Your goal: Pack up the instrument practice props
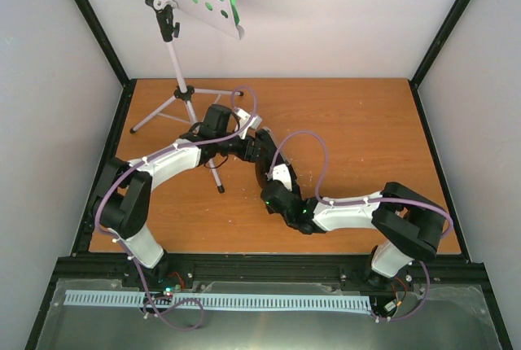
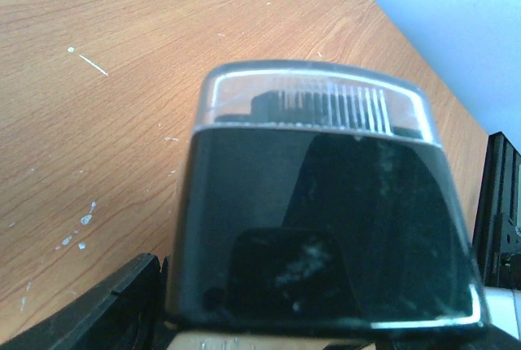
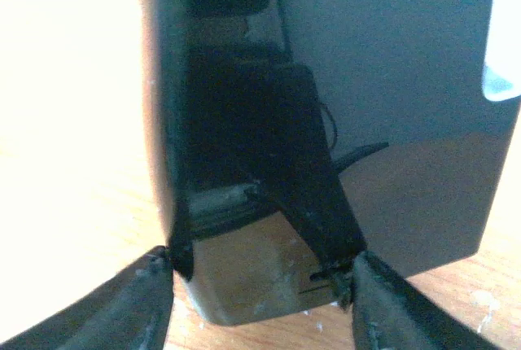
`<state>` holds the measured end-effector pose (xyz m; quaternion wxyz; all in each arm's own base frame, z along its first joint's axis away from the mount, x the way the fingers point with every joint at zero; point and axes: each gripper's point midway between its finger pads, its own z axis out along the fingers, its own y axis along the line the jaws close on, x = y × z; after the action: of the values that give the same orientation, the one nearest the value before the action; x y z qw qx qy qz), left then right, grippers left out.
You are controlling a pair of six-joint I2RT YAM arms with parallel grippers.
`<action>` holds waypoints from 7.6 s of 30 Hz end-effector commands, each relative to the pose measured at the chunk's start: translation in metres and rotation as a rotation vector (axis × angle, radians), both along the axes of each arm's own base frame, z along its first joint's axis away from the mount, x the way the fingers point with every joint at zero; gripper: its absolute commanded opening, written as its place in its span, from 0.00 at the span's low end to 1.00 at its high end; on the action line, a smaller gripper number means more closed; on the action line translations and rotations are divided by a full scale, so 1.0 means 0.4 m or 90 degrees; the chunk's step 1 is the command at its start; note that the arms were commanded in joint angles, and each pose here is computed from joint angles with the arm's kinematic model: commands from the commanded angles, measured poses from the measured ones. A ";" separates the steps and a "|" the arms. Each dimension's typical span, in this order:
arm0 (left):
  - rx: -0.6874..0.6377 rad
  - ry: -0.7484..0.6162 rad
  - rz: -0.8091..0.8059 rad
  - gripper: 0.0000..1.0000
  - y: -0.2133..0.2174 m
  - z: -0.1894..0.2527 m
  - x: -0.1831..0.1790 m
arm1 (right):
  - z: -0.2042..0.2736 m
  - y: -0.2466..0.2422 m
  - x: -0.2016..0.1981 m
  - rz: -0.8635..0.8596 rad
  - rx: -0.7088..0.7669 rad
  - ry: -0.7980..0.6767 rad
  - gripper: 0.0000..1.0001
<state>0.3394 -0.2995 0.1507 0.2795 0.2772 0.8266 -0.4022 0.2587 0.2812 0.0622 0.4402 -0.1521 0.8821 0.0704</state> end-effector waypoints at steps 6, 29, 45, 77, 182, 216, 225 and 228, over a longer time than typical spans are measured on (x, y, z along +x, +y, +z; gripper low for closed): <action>0.026 0.065 0.012 0.40 0.011 -0.054 -0.010 | 0.012 0.011 0.010 -0.010 0.003 -0.019 0.39; 0.079 -0.185 -0.275 0.51 -0.120 0.003 -0.249 | 0.441 -0.211 -0.110 0.204 0.314 -0.159 1.00; 0.000 -0.272 -0.183 0.99 -0.028 0.221 -0.288 | 0.510 -0.139 -0.143 0.360 0.329 -0.169 1.00; 0.061 -0.208 0.160 0.99 0.282 0.187 -0.111 | 0.271 -0.134 -0.163 0.366 0.329 0.006 0.96; -0.048 -0.034 0.239 0.00 0.336 0.084 -0.076 | 0.484 -0.420 -0.052 0.025 0.346 -0.155 1.00; 0.074 -0.255 0.532 0.99 0.607 0.272 -0.072 | 0.744 0.185 0.136 0.509 0.437 -0.174 0.93; 0.086 -0.284 0.597 0.99 0.685 0.291 -0.071 | 0.675 0.376 0.207 0.637 0.404 -0.126 0.86; 0.070 -0.272 0.575 0.99 0.667 0.282 -0.070 | 0.669 0.398 0.218 0.653 0.415 -0.136 0.77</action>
<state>0.3099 -0.0336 0.2652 0.5741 -0.0095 0.8092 -0.1246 0.3545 0.4267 0.3294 0.4669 -0.3853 0.6097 0.5116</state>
